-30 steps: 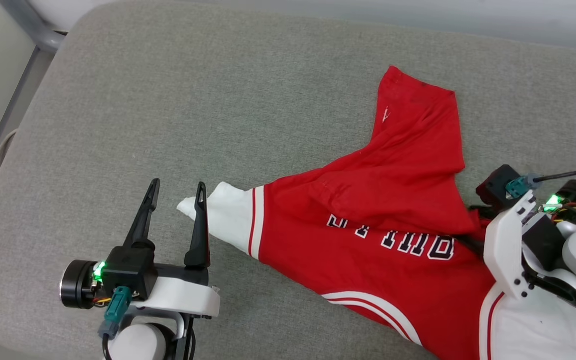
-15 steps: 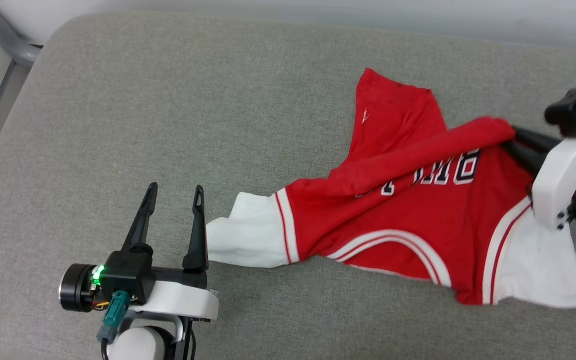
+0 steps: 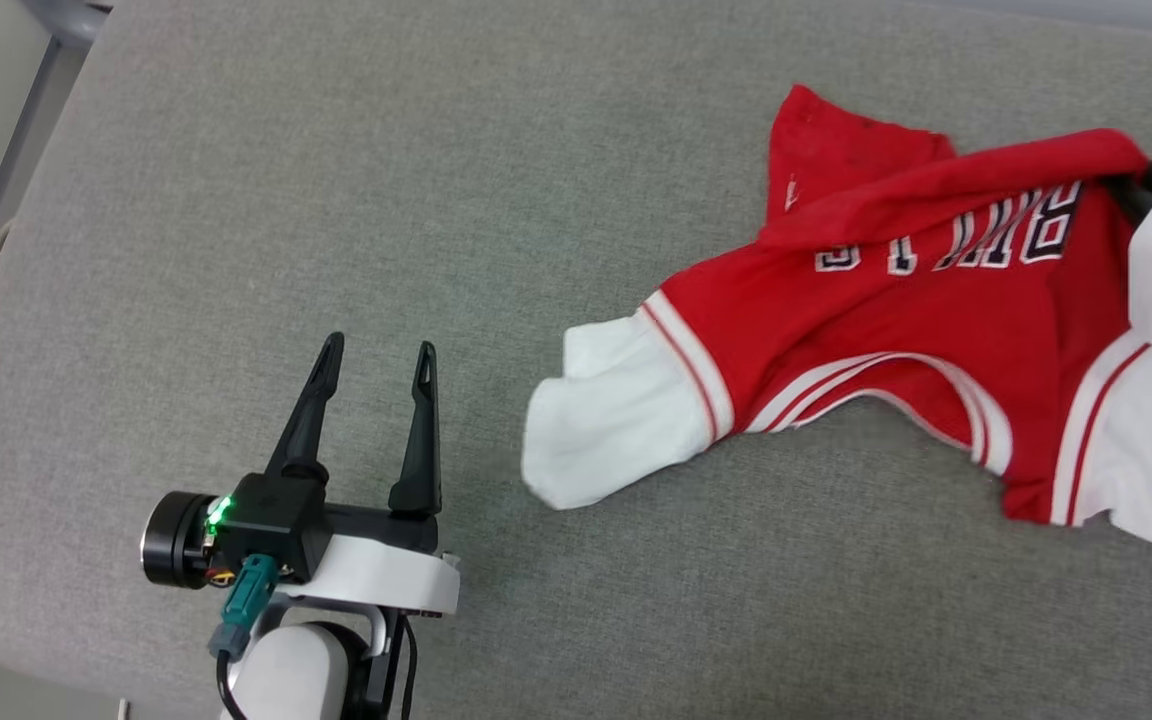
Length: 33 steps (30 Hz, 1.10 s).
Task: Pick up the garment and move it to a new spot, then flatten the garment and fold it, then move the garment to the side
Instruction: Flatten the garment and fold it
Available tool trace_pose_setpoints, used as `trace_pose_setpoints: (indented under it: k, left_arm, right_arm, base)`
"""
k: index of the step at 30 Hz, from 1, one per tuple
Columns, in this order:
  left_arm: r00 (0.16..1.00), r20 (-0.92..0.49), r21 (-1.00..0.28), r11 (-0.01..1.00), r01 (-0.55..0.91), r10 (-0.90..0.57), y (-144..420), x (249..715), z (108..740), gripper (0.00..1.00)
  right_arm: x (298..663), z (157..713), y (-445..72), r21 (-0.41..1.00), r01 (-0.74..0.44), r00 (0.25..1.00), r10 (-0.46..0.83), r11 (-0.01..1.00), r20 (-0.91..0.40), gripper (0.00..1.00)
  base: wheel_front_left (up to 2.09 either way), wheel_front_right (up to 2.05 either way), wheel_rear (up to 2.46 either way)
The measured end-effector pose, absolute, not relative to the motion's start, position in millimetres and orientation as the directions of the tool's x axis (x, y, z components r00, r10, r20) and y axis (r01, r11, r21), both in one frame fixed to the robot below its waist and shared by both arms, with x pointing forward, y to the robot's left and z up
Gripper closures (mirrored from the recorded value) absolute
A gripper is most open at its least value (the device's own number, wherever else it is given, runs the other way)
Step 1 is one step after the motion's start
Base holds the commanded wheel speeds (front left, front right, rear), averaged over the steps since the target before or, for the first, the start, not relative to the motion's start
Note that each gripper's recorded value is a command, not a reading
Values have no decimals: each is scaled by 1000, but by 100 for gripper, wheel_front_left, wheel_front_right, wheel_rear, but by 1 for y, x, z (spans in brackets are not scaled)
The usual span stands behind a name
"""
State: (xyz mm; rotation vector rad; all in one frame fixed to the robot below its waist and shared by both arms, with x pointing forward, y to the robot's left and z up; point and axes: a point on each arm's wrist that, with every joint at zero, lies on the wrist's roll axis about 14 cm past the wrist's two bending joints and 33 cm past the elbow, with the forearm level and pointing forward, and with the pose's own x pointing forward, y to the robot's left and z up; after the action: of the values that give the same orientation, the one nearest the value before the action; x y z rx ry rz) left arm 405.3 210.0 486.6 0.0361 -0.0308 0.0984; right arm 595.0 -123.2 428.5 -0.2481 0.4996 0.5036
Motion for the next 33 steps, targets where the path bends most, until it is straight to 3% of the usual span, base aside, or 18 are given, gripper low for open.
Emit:
trace_pose_setpoints:
  k: [10,11,12,13,25,33]
  left_arm:
    - [993,17,39,993,-114,114,215,407,481,0]
    - [993,18,38,993,-115,114,215,407,481,0]
    - [994,20,38,993,-112,111,214,407,482,0]
    - [994,24,38,994,-107,106,213,406,483,0]
    - [993,97,52,996,-69,63,202,394,510,0]
    - [968,227,105,991,81,-104,178,410,554,0]
  right_arm:
    - [584,365,-137,-87,-456,683,285,886,-672,100]
    - [584,368,-137,-89,-455,693,290,886,-660,90]
    - [584,372,-137,-97,-460,705,297,883,-644,51]
    - [584,376,-136,-104,-467,717,307,878,-626,0]
    - [549,445,-156,-94,-448,859,399,889,-320,0]
    - [517,506,-176,-15,-345,938,344,939,-35,0]
  base:
    - [0,0,0]
    - [0,0,0]
    - [0,0,0]
    - [0,0,0]
    - [0,0,0]
    - [0,0,0]
